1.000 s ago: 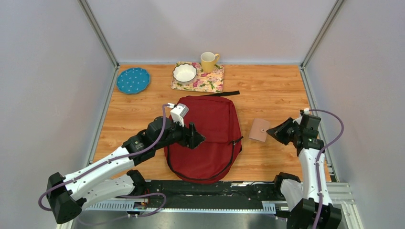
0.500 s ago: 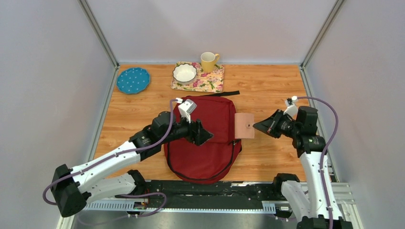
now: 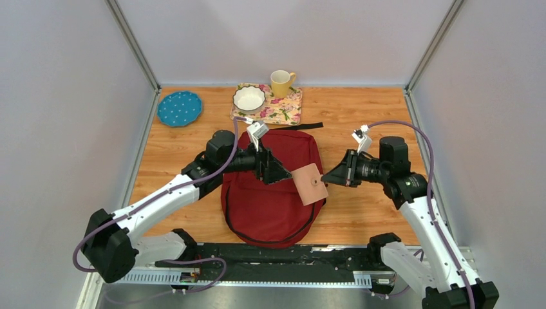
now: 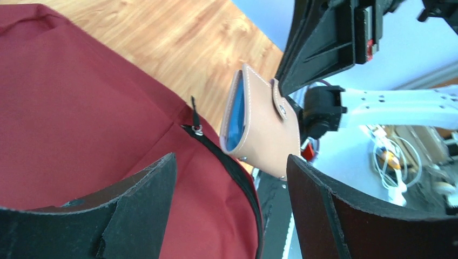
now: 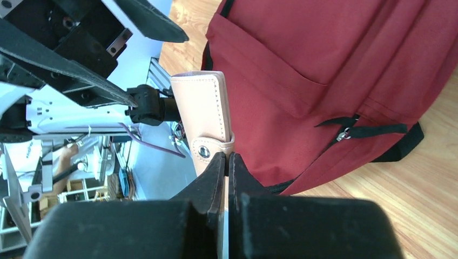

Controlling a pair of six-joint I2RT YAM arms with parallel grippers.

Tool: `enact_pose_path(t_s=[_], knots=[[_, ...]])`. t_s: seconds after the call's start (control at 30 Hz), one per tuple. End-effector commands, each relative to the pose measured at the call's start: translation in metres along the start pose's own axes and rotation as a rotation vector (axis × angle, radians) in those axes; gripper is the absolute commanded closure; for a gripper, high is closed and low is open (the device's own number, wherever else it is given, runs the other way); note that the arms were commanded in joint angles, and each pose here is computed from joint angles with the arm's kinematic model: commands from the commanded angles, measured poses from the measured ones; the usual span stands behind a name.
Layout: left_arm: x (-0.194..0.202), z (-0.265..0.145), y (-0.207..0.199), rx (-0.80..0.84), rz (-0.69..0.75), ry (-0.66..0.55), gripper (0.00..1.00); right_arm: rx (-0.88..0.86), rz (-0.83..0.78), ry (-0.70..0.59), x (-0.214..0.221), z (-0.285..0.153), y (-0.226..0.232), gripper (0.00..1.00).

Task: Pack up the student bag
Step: Pick up the personal item from the center of the board.

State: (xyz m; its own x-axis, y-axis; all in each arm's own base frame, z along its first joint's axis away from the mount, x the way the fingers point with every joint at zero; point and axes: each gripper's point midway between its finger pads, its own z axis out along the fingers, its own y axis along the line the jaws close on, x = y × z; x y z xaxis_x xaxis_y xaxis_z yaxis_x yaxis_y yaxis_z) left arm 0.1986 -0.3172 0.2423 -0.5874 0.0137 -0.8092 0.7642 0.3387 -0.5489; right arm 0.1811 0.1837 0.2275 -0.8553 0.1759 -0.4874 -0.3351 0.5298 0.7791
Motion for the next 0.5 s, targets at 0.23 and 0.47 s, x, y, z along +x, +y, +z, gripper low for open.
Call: enact_pose_path(t_s=[0.23, 0.47], knots=[[-0.019, 0.005, -0.047, 0.283, 0.02, 0.075, 0.18, -0.136, -0.269, 0.043, -0.002, -0.003, 0.052, 1.0], [-0.002, 0.001, -0.065, 0.453, -0.02, 0.21, 0.18, -0.138, -0.351, 0.077, 0.004, 0.0, 0.064, 1.0]])
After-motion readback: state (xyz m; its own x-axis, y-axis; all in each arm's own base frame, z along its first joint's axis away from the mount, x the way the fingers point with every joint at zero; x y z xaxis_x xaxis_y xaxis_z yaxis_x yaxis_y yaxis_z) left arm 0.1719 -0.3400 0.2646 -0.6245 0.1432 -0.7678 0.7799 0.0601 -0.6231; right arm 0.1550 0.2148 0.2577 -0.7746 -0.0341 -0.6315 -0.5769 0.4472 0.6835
